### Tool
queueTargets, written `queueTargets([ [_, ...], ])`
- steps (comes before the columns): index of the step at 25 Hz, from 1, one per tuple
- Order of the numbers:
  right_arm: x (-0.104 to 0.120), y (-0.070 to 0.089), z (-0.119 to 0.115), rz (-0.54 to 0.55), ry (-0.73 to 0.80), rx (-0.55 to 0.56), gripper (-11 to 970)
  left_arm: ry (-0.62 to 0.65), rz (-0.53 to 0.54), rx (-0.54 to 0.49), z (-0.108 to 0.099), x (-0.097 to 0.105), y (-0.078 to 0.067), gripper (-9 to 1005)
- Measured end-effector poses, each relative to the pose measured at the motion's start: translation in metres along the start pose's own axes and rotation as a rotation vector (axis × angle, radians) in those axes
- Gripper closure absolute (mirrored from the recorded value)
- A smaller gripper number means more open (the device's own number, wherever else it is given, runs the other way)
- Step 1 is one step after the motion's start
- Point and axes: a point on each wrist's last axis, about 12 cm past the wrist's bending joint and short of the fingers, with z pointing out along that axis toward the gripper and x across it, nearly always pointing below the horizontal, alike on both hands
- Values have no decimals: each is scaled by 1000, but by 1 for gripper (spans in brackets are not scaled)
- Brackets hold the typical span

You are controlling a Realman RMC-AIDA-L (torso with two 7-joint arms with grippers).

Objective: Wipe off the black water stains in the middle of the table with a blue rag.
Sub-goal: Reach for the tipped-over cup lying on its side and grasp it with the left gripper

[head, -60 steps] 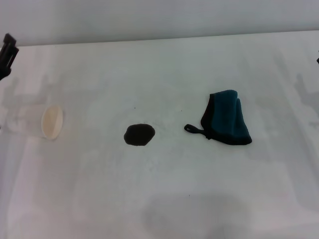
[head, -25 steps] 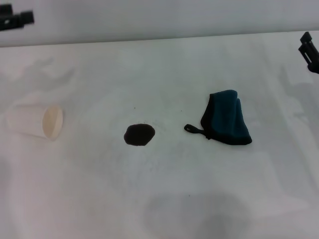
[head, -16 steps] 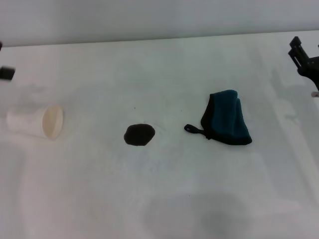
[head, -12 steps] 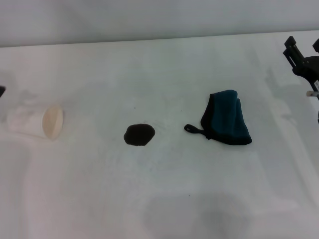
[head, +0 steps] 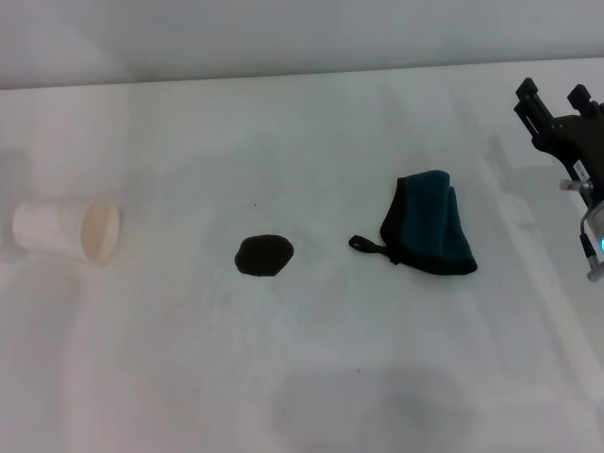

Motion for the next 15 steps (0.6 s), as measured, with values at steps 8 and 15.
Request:
queueTargets([
  [8, 3, 3, -9, 44, -14, 25, 134, 29, 150, -1, 11, -15, 1, 127],
  [15, 2, 4, -4, 44, -18, 23, 134, 227, 229, 8, 50, -33, -6, 127],
])
